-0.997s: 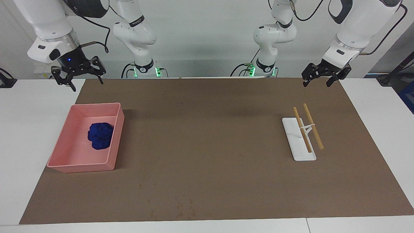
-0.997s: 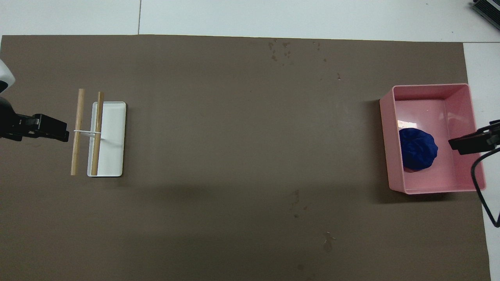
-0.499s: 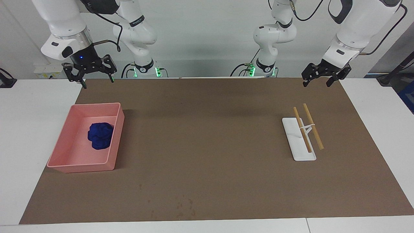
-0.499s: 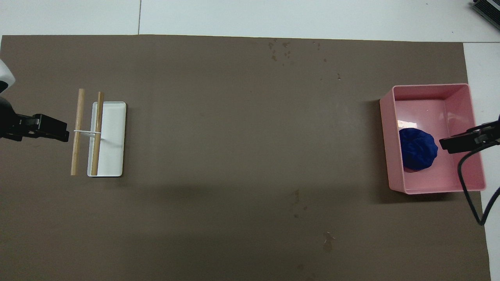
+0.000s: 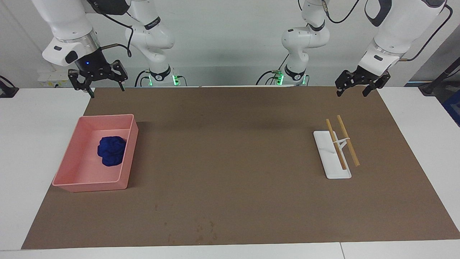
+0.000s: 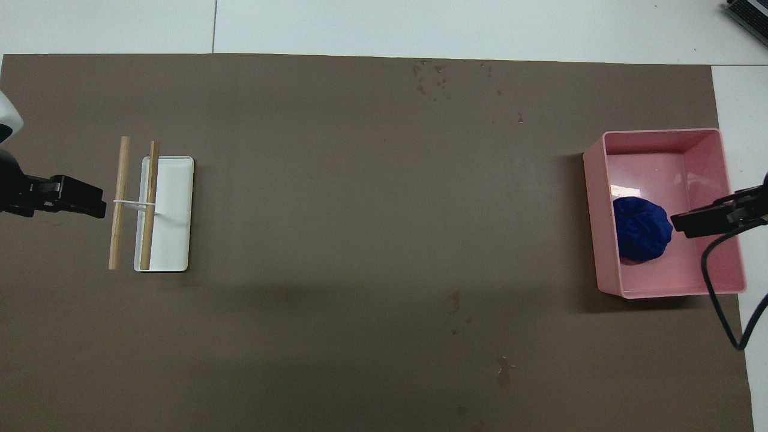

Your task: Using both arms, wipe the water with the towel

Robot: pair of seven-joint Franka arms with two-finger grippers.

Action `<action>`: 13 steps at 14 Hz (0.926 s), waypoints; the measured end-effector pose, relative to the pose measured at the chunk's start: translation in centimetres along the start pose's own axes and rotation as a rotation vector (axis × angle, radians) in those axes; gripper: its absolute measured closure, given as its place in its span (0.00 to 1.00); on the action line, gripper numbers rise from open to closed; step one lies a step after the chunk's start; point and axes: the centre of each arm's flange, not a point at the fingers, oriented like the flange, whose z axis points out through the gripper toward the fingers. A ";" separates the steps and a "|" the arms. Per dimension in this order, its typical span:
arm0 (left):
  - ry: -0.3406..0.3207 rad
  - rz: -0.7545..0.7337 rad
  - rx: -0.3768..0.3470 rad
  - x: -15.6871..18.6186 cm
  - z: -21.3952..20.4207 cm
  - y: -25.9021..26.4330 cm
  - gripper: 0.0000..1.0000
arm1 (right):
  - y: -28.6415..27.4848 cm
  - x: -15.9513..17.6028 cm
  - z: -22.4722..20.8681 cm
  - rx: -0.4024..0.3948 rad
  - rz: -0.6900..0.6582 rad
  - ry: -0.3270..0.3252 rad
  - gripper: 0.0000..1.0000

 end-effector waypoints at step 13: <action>0.000 0.000 0.000 0.0 0.0 0.0 0.00 | -0.1 2.2 0.8 0.006 0.105 -0.014 0.00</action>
